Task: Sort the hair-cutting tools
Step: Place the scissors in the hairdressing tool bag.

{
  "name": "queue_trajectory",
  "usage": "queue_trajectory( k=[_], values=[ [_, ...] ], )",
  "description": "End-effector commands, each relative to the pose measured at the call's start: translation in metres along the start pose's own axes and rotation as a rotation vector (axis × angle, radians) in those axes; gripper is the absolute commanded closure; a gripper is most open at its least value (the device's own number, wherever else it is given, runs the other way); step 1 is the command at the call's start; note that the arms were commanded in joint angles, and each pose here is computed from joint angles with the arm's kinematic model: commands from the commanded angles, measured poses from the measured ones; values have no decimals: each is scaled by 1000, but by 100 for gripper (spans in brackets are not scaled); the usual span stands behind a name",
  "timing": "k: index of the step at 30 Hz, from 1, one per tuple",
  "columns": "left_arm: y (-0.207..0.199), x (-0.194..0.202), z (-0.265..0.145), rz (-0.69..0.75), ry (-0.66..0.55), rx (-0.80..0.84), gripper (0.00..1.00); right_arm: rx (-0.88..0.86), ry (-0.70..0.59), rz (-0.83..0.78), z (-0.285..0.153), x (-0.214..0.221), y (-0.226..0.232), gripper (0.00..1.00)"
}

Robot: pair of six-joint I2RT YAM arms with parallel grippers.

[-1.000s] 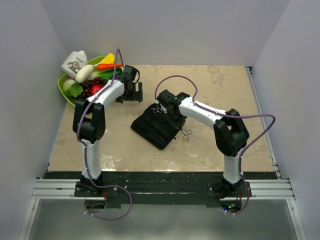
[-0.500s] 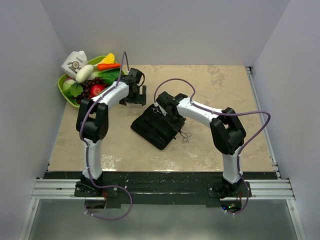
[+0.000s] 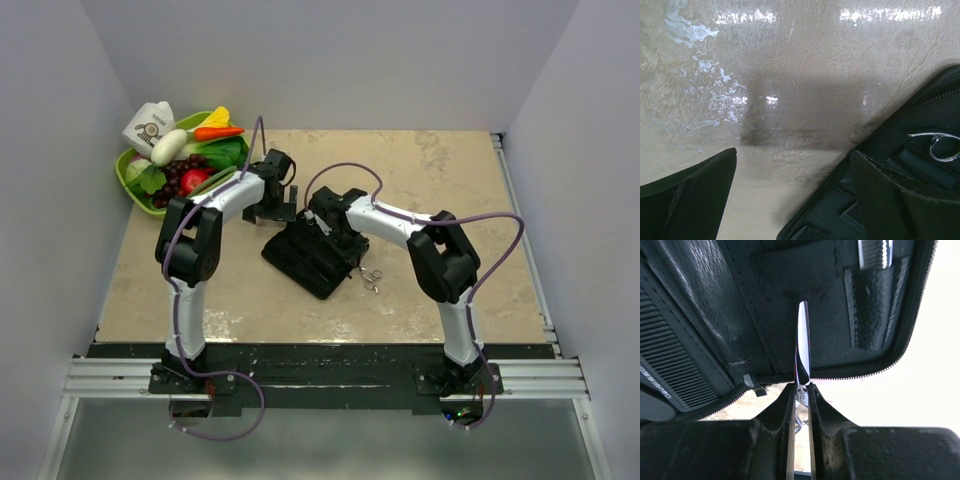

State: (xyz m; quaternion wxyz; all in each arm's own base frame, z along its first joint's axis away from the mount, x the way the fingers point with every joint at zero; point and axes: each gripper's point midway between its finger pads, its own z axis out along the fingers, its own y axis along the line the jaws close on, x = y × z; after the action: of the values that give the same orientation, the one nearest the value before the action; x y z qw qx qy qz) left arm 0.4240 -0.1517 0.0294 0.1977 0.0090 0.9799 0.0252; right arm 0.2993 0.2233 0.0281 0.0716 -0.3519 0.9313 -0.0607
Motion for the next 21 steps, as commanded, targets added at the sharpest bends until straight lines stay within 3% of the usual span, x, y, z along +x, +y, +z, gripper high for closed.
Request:
queue_trajectory(
  k=[1,21],
  values=[
    [1,2,1,9,-10,-8,1,-8,-53,-18,-7,-21,0,100],
    [1,3,-2,12,-19,0,1,13,-114,20,-7,-31,-3,100]
  ],
)
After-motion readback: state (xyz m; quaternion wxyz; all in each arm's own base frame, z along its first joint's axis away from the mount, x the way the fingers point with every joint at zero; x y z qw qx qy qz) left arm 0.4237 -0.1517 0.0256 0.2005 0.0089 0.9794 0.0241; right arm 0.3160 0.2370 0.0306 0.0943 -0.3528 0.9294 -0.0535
